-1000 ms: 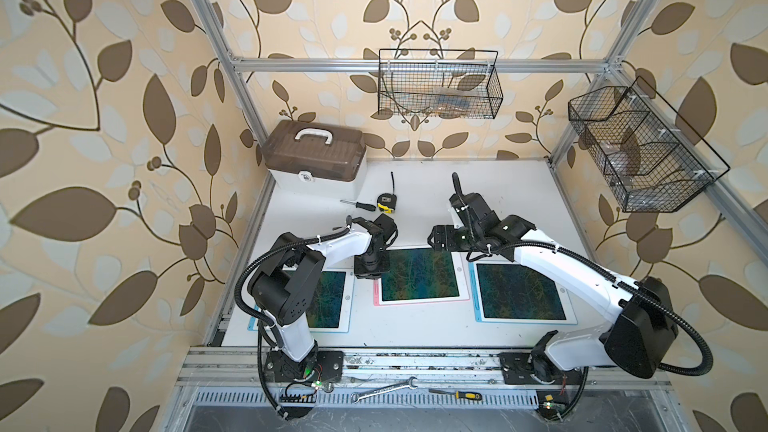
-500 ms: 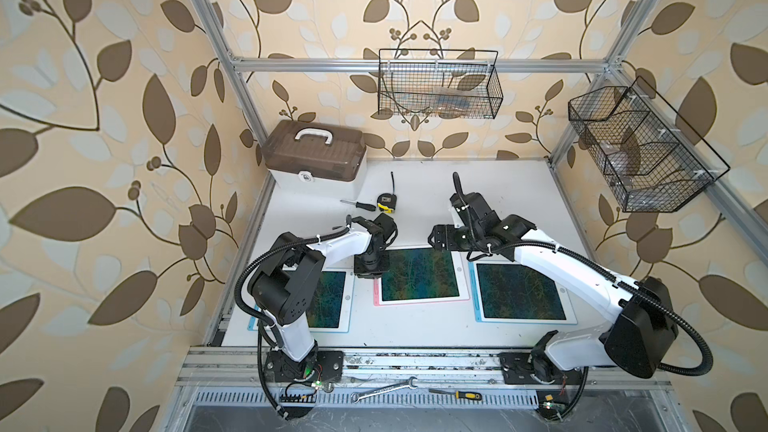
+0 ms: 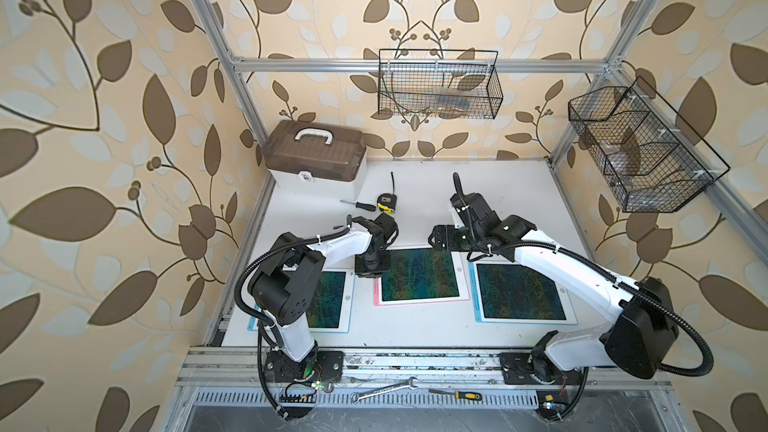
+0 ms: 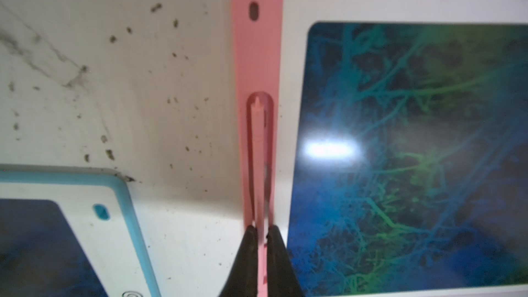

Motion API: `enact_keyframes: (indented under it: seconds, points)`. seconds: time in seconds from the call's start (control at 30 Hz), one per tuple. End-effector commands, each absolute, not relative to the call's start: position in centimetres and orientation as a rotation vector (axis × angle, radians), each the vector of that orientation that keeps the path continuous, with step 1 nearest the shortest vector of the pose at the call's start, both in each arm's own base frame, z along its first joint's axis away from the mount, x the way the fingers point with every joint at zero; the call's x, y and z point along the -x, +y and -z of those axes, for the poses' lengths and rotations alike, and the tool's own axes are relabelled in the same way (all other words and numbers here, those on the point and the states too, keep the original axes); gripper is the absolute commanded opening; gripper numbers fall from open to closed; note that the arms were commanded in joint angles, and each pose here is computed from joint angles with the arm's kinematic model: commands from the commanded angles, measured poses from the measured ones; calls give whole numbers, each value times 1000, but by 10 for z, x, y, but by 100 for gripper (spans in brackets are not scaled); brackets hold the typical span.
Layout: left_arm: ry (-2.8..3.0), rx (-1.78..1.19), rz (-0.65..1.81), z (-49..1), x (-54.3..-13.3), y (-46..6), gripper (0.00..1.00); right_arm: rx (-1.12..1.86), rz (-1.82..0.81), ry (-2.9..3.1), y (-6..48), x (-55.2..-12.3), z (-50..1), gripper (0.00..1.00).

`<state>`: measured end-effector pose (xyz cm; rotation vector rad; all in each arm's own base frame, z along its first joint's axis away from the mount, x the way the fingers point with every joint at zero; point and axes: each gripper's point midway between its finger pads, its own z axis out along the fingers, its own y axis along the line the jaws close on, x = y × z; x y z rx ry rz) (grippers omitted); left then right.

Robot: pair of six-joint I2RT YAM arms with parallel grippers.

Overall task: Place the stylus back onto the writing tablet
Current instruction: Place the stylus on the writing tablet.

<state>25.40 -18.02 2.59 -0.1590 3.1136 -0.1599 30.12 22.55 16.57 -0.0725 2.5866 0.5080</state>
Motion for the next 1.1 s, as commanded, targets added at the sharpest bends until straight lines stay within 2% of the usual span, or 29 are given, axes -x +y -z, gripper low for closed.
enact_keyframes:
  seconds: [0.0,0.6,0.7,0.8,1.07]
  points:
    - [3095,114,185,-34,-258,-189,11,49,-498,2577,220,-299,-166,91]
    - [3076,117,50,-46,-270,-179,7,57,-496,2577,221,-301,-167,91]
    - [3089,129,38,-43,-270,-176,8,57,-498,2576,221,-301,-167,91]
    - [3102,136,36,-39,-270,-174,12,58,-497,2577,221,-300,-167,91]
    - [3118,134,15,-33,-268,-173,12,55,-501,2572,221,-301,-169,91]
